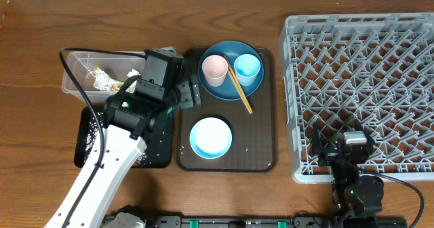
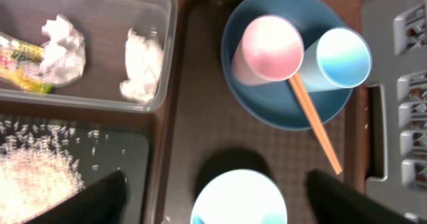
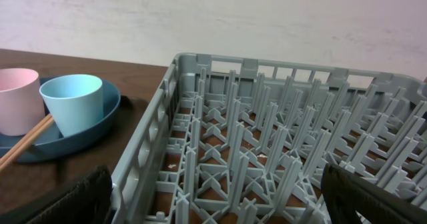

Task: Sort waste into correct bins and load items into the dishwasher rack

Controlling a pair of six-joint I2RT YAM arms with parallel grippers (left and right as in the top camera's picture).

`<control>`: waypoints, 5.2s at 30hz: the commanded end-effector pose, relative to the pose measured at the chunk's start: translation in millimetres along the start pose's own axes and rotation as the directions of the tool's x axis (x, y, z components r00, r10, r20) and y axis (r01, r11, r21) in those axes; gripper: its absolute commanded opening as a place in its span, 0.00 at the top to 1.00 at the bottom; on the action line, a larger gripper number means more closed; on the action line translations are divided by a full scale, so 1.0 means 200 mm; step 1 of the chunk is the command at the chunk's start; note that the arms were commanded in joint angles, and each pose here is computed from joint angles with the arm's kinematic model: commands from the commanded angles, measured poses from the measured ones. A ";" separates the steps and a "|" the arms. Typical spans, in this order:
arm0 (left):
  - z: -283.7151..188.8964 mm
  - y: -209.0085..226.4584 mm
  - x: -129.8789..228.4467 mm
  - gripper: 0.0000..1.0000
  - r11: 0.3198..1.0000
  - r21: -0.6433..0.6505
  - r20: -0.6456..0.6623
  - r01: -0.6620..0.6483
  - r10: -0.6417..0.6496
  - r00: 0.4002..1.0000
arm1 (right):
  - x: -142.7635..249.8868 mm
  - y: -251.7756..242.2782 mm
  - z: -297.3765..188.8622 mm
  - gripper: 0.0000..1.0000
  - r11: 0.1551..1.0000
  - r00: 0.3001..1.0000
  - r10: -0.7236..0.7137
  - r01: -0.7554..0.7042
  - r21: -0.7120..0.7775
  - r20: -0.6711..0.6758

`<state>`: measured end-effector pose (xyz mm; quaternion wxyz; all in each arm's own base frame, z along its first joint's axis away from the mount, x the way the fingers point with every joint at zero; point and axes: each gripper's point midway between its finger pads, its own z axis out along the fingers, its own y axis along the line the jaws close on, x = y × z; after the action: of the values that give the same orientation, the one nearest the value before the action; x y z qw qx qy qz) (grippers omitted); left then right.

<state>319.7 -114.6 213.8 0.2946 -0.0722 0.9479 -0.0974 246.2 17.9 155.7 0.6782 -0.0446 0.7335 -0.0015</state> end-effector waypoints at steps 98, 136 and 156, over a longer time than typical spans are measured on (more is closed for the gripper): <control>0.76 -0.10 -0.17 0.94 0.987 0.018 0.059 0.163 -0.163 0.985 | 0.01 0.03 0.00 0.01 1.000 1.000 -0.012 0.011 -0.021 -0.006; -0.26 -0.36 -0.19 0.94 0.344 0.821 -0.483 0.455 -0.007 0.876 | -0.29 0.36 -0.11 0.01 0.865 0.951 0.289 -0.211 -0.454 0.108; -0.35 -0.38 -0.17 0.94 0.260 0.843 -0.502 0.471 0.064 0.862 | -1.16 0.77 -0.44 0.01 0.272 0.931 0.196 -0.353 -0.895 -0.308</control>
<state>320.2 -172.0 299.8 0.0558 0.0061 0.7338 -0.6771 191.9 164.6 371.9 0.5178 -0.2400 0.6650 0.4817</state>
